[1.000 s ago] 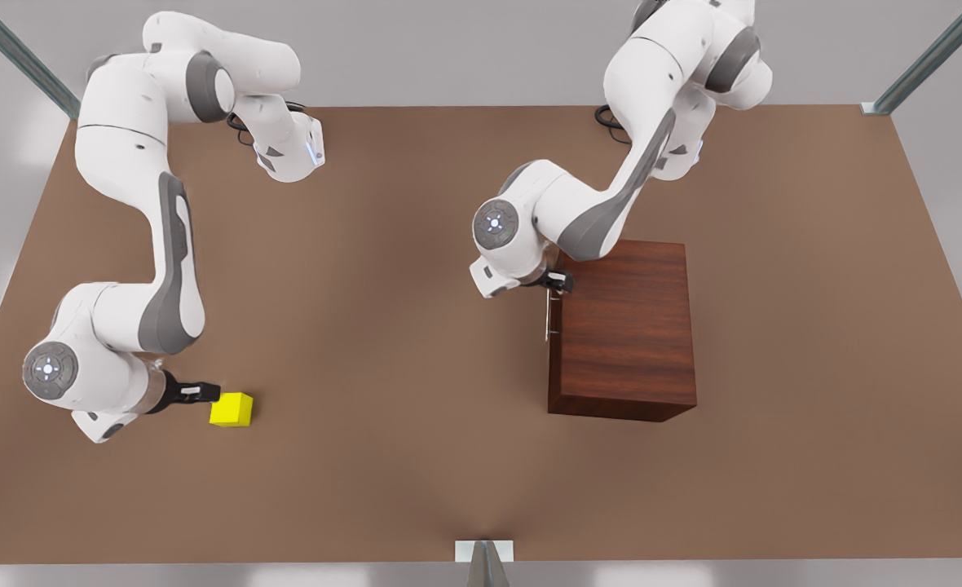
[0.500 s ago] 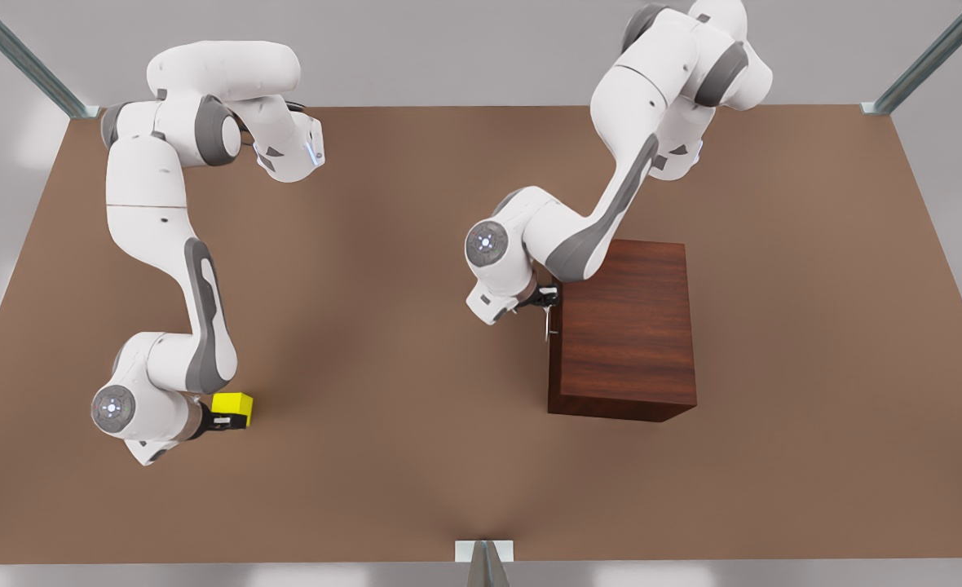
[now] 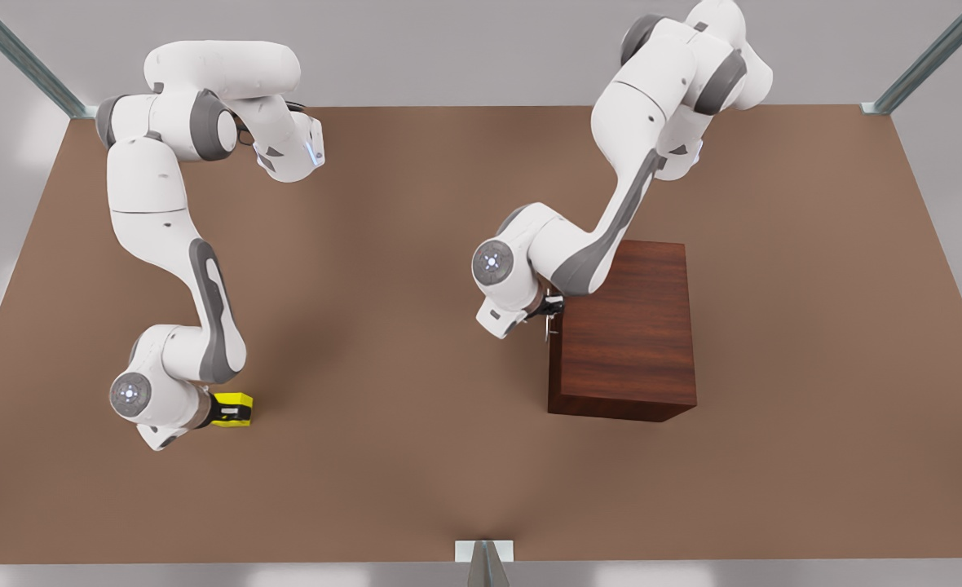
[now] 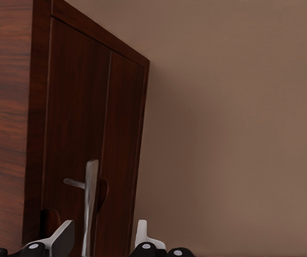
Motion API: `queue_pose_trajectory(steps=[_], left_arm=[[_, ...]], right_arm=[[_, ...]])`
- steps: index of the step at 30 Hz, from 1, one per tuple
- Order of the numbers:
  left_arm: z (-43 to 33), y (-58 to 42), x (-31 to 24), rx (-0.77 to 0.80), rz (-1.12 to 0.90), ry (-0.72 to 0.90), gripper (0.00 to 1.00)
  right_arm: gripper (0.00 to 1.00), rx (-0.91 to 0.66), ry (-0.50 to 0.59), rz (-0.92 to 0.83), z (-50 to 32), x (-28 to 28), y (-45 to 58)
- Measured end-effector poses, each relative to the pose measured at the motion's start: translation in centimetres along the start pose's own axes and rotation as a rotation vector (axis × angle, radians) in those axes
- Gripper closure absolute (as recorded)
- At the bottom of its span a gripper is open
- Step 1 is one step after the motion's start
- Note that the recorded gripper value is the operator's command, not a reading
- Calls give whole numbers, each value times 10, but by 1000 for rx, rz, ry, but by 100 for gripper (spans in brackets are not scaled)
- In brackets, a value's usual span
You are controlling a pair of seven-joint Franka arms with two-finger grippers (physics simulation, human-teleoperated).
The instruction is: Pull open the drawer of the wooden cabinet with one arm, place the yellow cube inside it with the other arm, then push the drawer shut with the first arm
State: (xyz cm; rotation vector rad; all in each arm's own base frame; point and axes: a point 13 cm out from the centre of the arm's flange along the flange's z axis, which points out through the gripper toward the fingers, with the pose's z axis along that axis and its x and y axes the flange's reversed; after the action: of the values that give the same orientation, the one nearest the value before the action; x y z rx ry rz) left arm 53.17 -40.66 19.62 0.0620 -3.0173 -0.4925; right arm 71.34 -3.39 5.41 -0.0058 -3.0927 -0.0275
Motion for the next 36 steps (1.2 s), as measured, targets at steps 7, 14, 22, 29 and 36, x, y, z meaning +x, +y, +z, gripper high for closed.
queue_pose_trajectory(steps=[7, 14, 22, 29, 36], left_arm=[[16, -6, 0, -15, 1, 10, 35], [-8, -36, 0, 62, 3, -23, 35], [-22, -91, 15, 167, 11, -48, 35], [-35, -124, 20, 251, -8, -73, 35], [-79, -157, 30, 377, -32, -91, 27]], right_arm=[[47, -11, -54, -13, -27, -13, 6], [47, -9, -194, -91, -173, -30, 53], [47, -5, -167, -144, -233, -7, 85], [46, -3, -135, -163, -237, 5, 104], [47, -10, -153, -201, -252, 5, 147]])
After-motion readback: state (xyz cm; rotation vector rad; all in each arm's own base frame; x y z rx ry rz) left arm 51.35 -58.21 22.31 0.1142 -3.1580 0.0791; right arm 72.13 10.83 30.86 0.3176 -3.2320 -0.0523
